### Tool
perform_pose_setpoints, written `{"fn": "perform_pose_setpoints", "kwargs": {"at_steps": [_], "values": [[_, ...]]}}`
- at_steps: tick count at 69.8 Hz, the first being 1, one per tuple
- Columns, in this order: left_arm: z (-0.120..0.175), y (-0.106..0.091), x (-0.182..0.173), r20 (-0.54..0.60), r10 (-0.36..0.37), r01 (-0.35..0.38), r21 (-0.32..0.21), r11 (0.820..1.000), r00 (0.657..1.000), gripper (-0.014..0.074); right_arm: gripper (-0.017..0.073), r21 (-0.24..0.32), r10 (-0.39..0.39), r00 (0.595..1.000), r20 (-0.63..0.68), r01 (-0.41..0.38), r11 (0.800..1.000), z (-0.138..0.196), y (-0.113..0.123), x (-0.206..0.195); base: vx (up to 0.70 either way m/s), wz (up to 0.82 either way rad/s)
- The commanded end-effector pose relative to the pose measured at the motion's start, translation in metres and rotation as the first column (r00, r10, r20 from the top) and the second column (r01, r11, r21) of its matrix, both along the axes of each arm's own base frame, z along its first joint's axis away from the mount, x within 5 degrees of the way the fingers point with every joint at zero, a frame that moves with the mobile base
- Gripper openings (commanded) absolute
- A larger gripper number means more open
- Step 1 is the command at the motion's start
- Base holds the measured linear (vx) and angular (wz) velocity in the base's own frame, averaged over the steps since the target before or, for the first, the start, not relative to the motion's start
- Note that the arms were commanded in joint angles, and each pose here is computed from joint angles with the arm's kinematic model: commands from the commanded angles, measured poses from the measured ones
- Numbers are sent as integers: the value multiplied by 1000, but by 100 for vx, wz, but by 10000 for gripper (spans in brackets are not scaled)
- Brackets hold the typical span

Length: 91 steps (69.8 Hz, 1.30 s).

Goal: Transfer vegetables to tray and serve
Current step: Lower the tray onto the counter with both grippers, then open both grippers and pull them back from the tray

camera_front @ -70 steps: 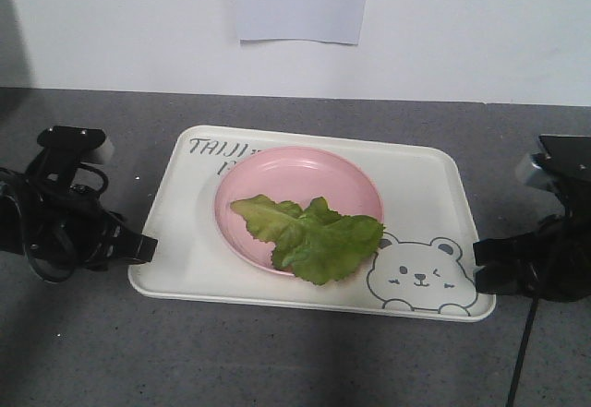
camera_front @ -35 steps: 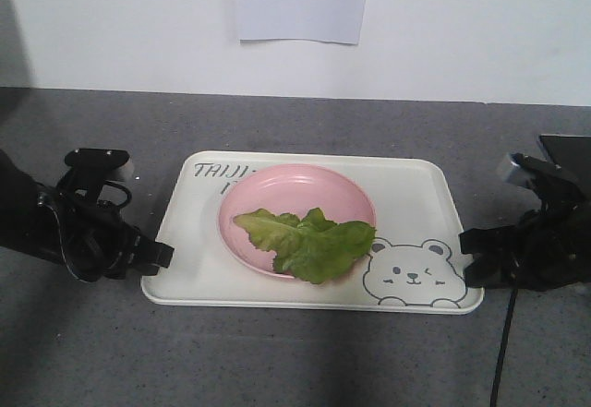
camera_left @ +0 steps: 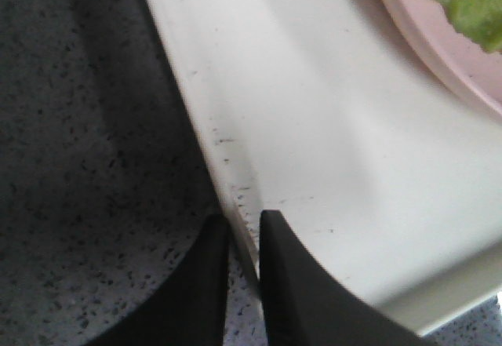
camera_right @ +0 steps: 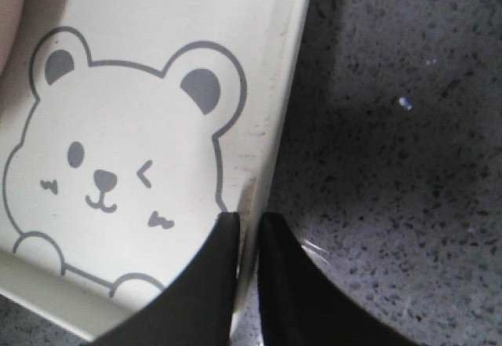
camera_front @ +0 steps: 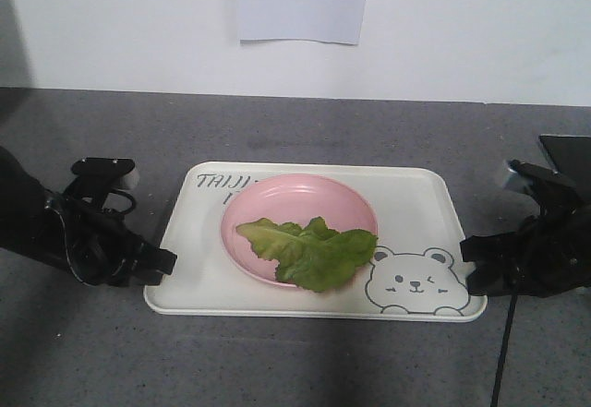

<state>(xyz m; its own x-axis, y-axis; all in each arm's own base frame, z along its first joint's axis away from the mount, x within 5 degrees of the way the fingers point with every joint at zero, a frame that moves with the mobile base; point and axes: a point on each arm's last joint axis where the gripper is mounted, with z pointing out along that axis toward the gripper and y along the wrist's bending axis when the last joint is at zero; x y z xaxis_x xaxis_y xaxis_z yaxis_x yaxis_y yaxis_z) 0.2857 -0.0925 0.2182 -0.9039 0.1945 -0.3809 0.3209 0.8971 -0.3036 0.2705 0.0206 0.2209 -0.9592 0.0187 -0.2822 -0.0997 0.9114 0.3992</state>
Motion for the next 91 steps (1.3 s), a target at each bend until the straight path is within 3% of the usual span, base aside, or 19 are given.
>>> {"fn": "perform_pose_setpoints", "kwargs": {"at_steps": [1, 21, 38, 54, 68, 81, 91], "values": [[22, -7, 1, 64, -12, 16, -50, 999, 998, -3, 20, 35, 44, 999, 30, -46, 998, 17, 6, -2, 0, 0], [22, -7, 0, 48, -16, 18, -53, 998, 999, 62, 122, 11, 36, 999, 28, -36, 999, 16, 4, -2, 0, 0], [22, -7, 0, 48, -15, 18, -53, 998, 999, 265, 298, 1, 44, 999, 23, -44, 999, 16, 3, -2, 0, 0], [26, -7, -2, 65, -22, 25, -48, 999, 998, 389, 342, -39, 66, 998, 18, -65, 997, 14, 0, -3, 0, 0], [41, 1, -10, 128, -34, 32, 15, 999, 991, 387, 335, -111, 82, 996, 30, -78, 991, 21, -5, -9, 0, 0], [61, 13, -24, 162, 16, -30, 83, 996, 987, 378, 309, -176, 61, 992, 109, -41, 983, 46, -9, -24, 0, 0], [82, 26, -42, 210, 63, -97, 153, 983, 976, 364, 286, -226, 41, 984, 176, 0, 974, 70, -12, -49, 0, 0]]}}
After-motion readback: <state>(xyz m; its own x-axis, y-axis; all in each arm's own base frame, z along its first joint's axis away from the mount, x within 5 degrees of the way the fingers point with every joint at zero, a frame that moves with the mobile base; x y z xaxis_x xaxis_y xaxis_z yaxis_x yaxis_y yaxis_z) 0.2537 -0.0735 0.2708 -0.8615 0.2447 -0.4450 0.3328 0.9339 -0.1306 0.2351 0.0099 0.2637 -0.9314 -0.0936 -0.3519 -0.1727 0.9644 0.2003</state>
